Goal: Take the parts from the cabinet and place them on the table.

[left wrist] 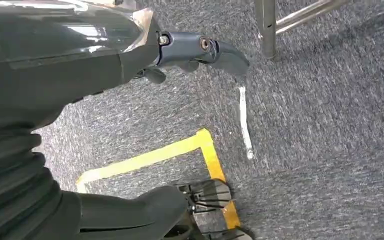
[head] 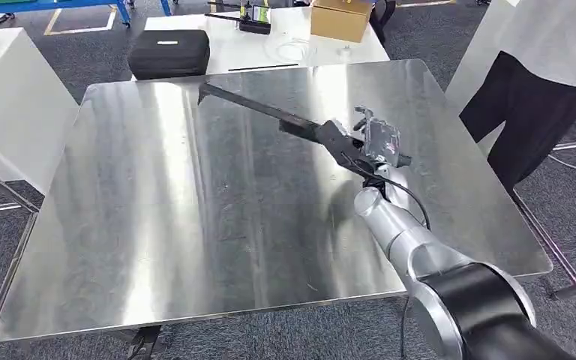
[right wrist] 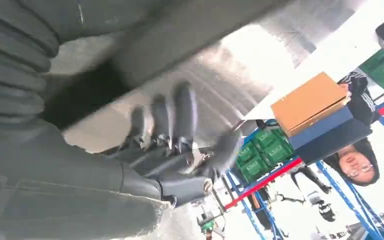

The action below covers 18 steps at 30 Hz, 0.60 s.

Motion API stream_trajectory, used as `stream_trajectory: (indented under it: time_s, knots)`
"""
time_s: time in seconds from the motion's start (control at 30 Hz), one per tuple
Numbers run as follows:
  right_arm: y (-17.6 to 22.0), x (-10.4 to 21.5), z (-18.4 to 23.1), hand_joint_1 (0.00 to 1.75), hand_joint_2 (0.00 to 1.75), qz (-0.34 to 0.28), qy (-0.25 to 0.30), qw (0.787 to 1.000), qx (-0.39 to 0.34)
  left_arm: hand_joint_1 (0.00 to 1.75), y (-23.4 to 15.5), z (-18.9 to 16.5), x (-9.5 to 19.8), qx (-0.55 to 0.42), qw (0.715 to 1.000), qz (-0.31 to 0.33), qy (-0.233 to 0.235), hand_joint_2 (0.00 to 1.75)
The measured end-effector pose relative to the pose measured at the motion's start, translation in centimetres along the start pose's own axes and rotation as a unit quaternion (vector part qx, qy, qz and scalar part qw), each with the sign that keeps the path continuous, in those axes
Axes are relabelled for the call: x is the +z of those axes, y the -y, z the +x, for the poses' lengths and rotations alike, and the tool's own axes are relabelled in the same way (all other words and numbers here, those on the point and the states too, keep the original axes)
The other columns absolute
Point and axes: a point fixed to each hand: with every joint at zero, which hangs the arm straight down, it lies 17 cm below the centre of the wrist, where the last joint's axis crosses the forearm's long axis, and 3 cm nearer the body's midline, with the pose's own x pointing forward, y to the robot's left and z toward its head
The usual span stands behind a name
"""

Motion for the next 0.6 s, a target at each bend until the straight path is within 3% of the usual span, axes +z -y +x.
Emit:
stream_trajectory:
  time_s: [0.57,0.6]
  knots:
    - [-0.03,-0.05,-0.2,0.0,0.0,0.004,0.0,1.0,0.002,0.0,-0.14,-0.13,-0.01,0.002,1.0,0.003,-0.001,0.0]
    - [0.05,-0.07,-0.13,0.0,1.75,0.002,0.003,1.0,0.003,0.0,-0.14,-0.12,-0.01,0.001,1.0,0.003,-0.001,0.0]
